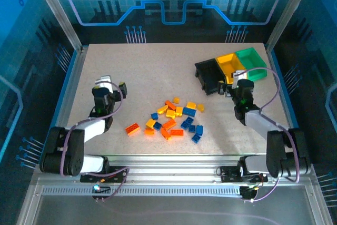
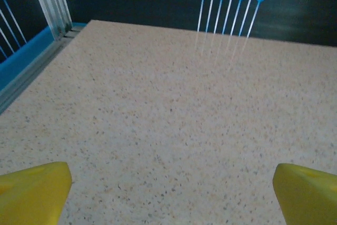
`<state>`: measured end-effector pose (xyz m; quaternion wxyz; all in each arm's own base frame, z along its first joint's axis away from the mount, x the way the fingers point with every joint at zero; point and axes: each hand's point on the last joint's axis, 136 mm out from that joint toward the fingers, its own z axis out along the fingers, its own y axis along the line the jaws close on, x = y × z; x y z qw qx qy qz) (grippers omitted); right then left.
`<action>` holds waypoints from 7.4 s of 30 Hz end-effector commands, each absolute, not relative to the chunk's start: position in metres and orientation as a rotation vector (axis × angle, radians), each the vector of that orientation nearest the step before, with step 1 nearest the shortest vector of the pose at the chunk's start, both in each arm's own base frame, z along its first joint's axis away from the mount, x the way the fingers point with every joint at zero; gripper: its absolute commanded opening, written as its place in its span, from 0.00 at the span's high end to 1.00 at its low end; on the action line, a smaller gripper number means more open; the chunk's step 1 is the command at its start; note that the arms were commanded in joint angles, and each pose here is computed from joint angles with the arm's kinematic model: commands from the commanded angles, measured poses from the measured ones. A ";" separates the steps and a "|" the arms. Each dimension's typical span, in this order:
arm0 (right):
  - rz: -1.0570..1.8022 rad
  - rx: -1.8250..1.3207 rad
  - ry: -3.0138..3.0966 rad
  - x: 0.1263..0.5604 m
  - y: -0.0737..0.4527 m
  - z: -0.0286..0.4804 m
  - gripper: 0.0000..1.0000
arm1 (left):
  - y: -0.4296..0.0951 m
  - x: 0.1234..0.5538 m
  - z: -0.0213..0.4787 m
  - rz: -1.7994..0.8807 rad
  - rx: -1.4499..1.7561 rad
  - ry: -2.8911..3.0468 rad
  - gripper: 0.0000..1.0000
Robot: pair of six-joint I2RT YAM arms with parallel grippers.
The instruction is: Sort the legos into containers by color
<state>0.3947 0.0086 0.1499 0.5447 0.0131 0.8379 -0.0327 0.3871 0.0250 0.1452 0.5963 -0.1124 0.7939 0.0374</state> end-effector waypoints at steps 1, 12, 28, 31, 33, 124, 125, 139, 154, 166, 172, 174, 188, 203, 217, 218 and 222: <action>-0.060 0.105 2.011 0.382 0.008 0.157 0.00 | 0.036 0.384 0.169 0.079 -0.369 1.816 0.01; -0.141 1.018 1.962 0.332 -0.075 0.173 0.00 | 0.098 0.326 0.182 -0.091 -1.251 1.549 0.01; 0.237 0.422 2.275 0.363 0.030 0.179 0.00 | 0.010 0.358 0.218 -0.621 -1.014 1.719 0.01; 0.250 0.273 2.342 0.374 0.068 0.180 0.00 | -0.024 0.359 0.217 -0.661 -0.916 1.824 0.01; 0.183 0.224 2.383 0.386 0.082 0.179 0.00 | -0.048 0.357 0.209 -0.665 -0.876 1.958 0.01; 0.064 0.132 2.819 0.476 0.164 0.087 0.51 | -0.091 0.283 0.150 -0.818 -0.903 2.369 0.01; 0.056 0.130 2.826 0.475 0.165 0.084 0.53 | -0.092 0.283 0.149 -0.817 -0.904 2.371 0.01; 0.057 0.060 2.845 0.476 0.203 0.072 0.97 | -0.091 0.282 0.140 -0.803 -0.924 2.391 0.01; 0.041 0.032 2.862 0.461 0.219 0.072 1.00 | -0.092 0.280 0.136 -0.815 -0.929 2.399 0.01; 0.042 0.069 2.872 0.456 0.221 0.071 0.77 | -0.095 0.278 0.136 -0.832 -0.916 2.410 0.01; 0.066 0.091 2.824 0.459 0.221 0.090 0.45 | -0.097 0.279 0.140 -0.847 -0.900 2.410 0.01; 0.086 0.097 2.796 0.460 0.222 0.103 0.38 | -0.097 0.279 0.144 -0.849 -0.892 2.406 0.01; 0.202 0.128 2.709 0.371 0.199 0.152 0.27 | -0.111 0.269 0.162 -0.912 -0.780 2.379 0.01; 0.217 0.186 2.885 0.212 0.176 0.062 0.31 | -0.118 0.249 0.136 -0.965 -0.809 2.401 0.01; 0.073 0.257 2.927 0.221 0.166 0.039 0.48 | -0.119 0.250 0.128 -0.954 -0.816 2.426 0.01; 0.048 0.265 2.931 0.219 0.162 0.037 0.50 | -0.118 0.250 0.127 -0.950 -0.819 2.427 0.01; 0.025 0.312 2.922 0.216 0.149 0.036 0.54 | -0.119 0.250 0.126 -0.955 -0.825 2.425 0.01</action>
